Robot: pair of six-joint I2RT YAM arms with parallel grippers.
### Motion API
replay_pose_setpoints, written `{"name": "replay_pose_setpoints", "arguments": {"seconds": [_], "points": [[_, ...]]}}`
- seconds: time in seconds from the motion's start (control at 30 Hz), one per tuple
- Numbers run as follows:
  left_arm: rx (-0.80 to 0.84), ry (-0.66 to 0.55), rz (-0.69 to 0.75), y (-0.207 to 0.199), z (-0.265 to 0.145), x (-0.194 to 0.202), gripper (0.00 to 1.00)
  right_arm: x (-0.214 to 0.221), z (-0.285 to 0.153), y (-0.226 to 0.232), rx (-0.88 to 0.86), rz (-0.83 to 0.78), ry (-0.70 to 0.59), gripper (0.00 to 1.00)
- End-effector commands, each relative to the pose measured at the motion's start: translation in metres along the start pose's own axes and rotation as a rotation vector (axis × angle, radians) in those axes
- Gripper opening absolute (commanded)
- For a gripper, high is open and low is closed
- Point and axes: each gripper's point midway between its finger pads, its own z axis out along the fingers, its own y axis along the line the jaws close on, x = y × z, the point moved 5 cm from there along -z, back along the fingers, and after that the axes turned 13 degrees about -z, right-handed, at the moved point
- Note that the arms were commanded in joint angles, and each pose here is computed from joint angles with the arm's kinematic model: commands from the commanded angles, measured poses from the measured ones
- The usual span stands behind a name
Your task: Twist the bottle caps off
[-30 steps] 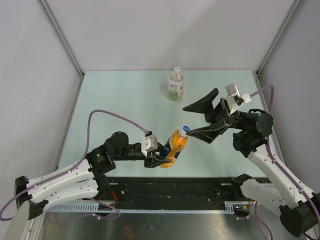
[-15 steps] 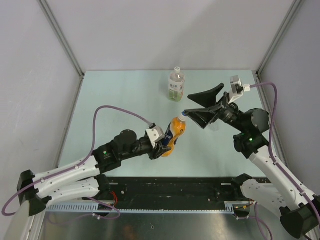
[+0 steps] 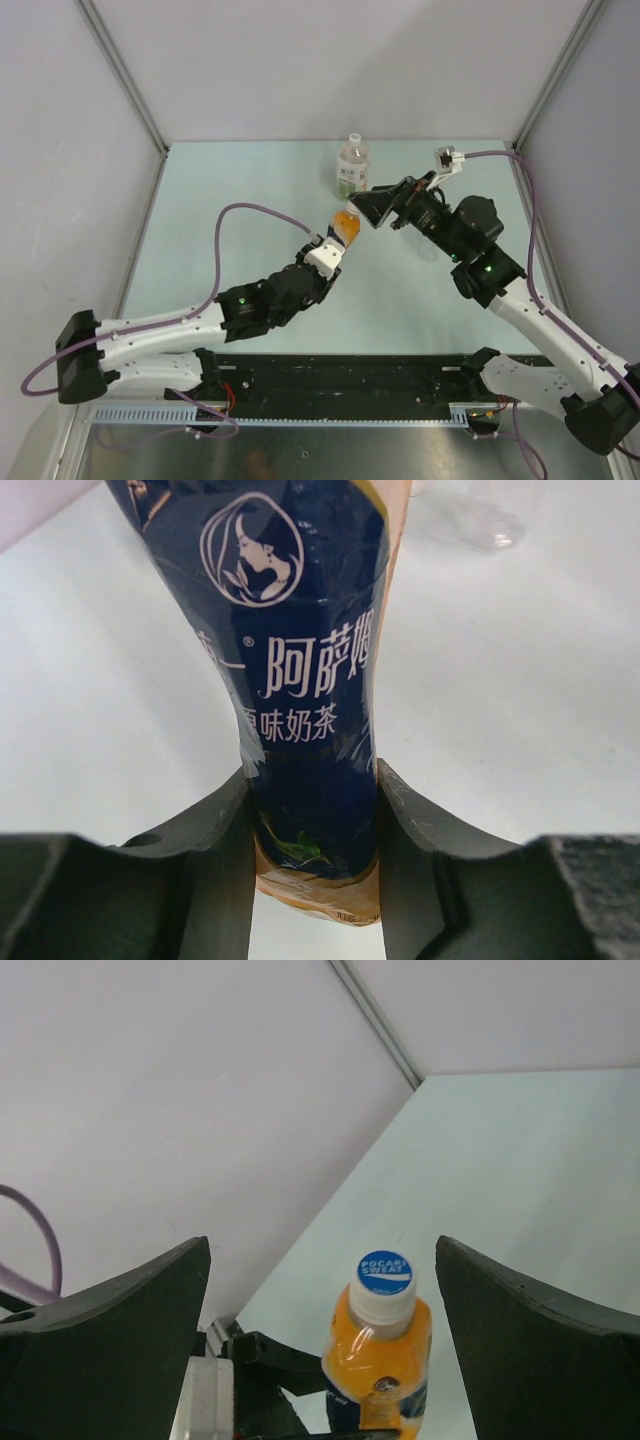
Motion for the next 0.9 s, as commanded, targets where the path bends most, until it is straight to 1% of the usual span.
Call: {"name": "replay_pose_setpoints", "arguments": {"seconds": [0.0,0.1,0.23,0.6,0.67,0.87], "points": [[-0.266,-0.101,-0.024,0.014,-0.001,-0.029,0.0,-0.017,0.009,0.001,0.103,-0.021,-0.049,0.96],[-0.35,-0.099,0.011,0.014,0.002,-0.029,0.0,-0.015,0.017,0.004,0.109,-0.009,-0.047,0.89],[-0.426,-0.108,0.046,0.013,0.004,-0.031,0.0,-0.004,0.031,0.001,0.124,-0.002,0.01,0.81],[-0.432,-0.093,0.082,0.007,0.006,-0.028,0.0,0.014,0.047,-0.007,0.148,0.018,0.066,0.59],[-0.427,-0.091,0.083,0.007,0.006,-0.027,0.0,0.015,0.048,-0.007,0.147,0.021,0.07,0.51],[-0.421,-0.089,0.086,0.007,0.006,-0.027,0.0,0.016,0.048,-0.007,0.145,0.026,0.072,0.21]]}}
